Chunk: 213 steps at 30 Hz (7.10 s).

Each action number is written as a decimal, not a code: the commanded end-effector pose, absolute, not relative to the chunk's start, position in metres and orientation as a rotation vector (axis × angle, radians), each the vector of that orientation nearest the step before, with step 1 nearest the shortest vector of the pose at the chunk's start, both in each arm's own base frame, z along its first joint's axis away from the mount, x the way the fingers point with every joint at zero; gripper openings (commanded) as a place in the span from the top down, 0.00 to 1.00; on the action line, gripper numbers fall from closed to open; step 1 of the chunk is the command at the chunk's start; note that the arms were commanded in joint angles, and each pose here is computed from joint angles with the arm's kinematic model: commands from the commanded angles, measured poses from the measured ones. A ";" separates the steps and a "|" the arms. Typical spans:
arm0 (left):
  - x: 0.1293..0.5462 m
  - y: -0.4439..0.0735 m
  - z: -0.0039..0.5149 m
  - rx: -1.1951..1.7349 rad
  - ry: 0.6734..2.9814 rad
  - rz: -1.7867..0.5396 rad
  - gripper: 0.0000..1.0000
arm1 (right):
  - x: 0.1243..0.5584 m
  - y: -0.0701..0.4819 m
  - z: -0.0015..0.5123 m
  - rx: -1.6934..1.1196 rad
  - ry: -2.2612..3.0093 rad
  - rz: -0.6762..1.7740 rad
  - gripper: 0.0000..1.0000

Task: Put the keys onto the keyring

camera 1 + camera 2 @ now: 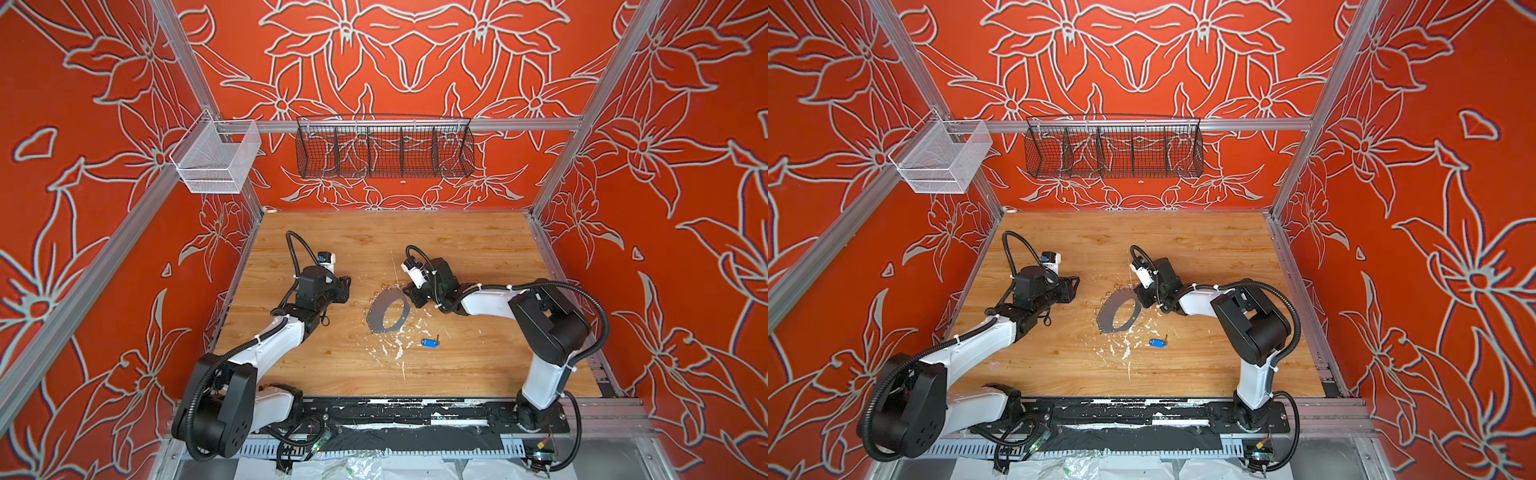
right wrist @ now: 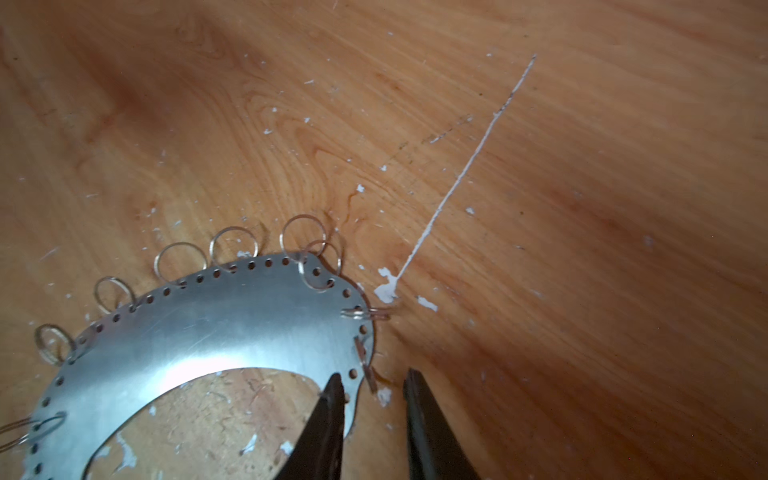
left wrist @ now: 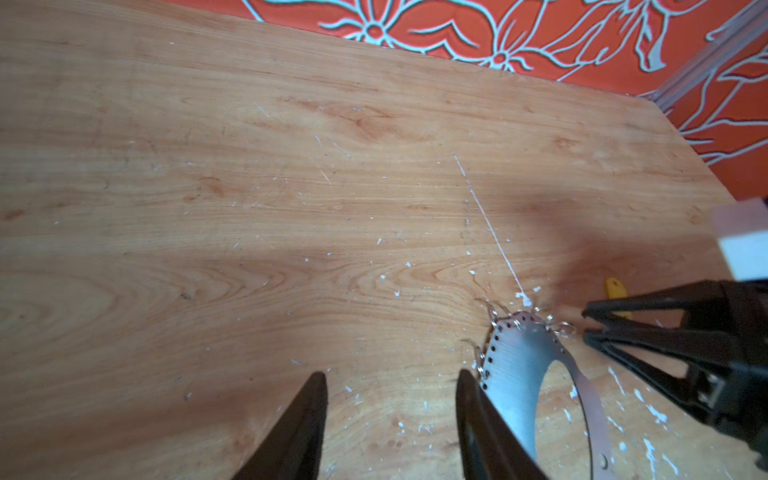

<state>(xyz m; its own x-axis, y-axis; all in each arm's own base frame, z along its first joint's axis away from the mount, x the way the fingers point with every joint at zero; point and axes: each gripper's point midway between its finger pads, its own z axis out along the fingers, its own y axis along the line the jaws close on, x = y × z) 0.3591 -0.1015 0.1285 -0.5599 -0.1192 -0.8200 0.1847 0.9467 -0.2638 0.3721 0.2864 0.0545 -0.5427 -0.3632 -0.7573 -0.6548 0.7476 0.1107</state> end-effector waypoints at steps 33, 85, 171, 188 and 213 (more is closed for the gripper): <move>0.338 -0.189 0.152 0.474 1.987 -0.548 0.57 | 0.380 0.299 0.037 -0.793 2.254 0.528 0.74; 0.285 -0.232 0.225 0.706 1.711 -0.930 0.66 | 0.287 0.304 0.270 -0.653 1.419 1.163 1.00; 0.228 -0.270 0.308 0.931 1.298 -1.201 0.89 | 0.209 0.294 0.337 -0.673 1.047 1.303 1.00; 0.227 -0.274 0.313 0.941 1.277 -1.216 0.89 | 0.203 0.303 0.336 -0.700 1.041 1.327 1.00; 0.259 -0.287 0.267 1.124 1.612 -1.047 1.00 | 0.247 0.211 0.264 -0.574 1.475 0.524 0.49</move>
<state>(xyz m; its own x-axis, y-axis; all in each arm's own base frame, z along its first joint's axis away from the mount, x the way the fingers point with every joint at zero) 0.2617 -0.2844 0.2910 -0.1747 0.1025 -0.9793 0.9568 0.2524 -0.1443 0.2340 0.2305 0.3132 0.0624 0.2222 -0.9730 -0.7501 0.6535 0.1011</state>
